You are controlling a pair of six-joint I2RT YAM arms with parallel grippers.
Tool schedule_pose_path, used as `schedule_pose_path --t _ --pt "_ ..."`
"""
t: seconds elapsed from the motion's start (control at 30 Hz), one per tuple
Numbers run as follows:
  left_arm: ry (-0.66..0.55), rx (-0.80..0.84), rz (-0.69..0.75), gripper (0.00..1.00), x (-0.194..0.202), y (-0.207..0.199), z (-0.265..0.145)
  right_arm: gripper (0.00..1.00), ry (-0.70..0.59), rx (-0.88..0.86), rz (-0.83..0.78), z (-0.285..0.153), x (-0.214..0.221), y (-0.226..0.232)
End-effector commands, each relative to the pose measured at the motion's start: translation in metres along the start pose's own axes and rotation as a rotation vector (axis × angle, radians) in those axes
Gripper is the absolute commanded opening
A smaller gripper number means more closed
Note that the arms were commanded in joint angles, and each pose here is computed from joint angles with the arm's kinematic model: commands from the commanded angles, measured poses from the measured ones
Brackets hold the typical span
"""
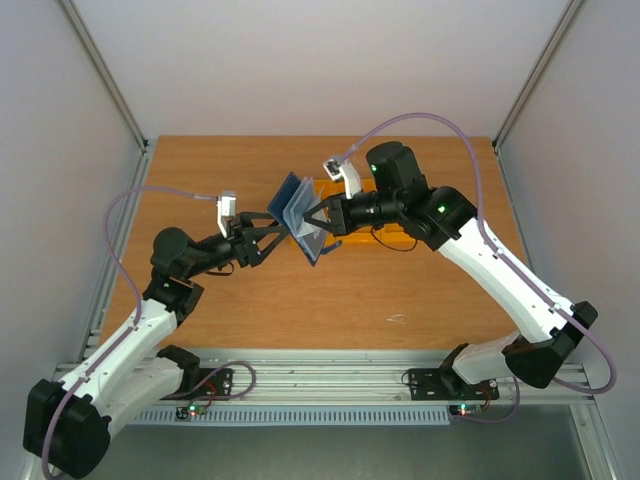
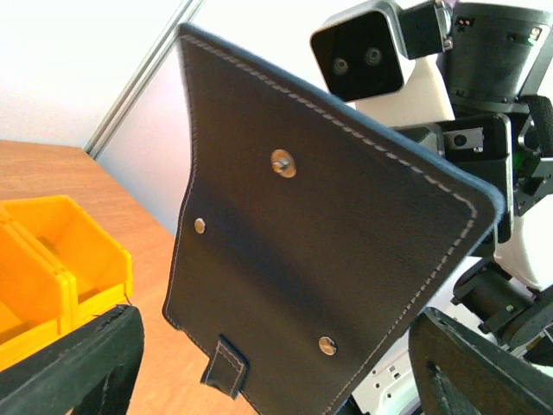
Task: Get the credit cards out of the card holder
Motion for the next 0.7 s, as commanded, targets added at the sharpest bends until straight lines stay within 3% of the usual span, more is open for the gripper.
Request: schedule_pose_path --t 0.0,0.23,0.5,0.67 --pt "0.012 0.064 0.077 0.88 -0.001 -0.008 0.0 0.01 0.005 -0.05 -0.034 0.0 -0.009 0.006" --pt "0.03 0.083 0.107 0.99 -0.001 -0.012 -0.001 0.01 0.053 -0.034 -0.033 0.008 -0.013 0.004" --pt "0.05 0.084 0.131 0.99 -0.001 -0.013 0.0 0.01 0.132 0.017 -0.052 0.016 -0.012 0.004" --pt "0.01 -0.043 0.101 0.99 -0.002 0.002 0.001 0.01 0.164 0.011 -0.076 0.027 -0.015 0.01"
Point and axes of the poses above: each gripper's point midway between its finger pads, its own z axis out along the fingers, its own y axis along the line the jaws close on, x = y × z, the point moved 10 cm from there along -z, back along the fingers, and after that the axes turned 9 degrees about -z, right-handed, at the moved point
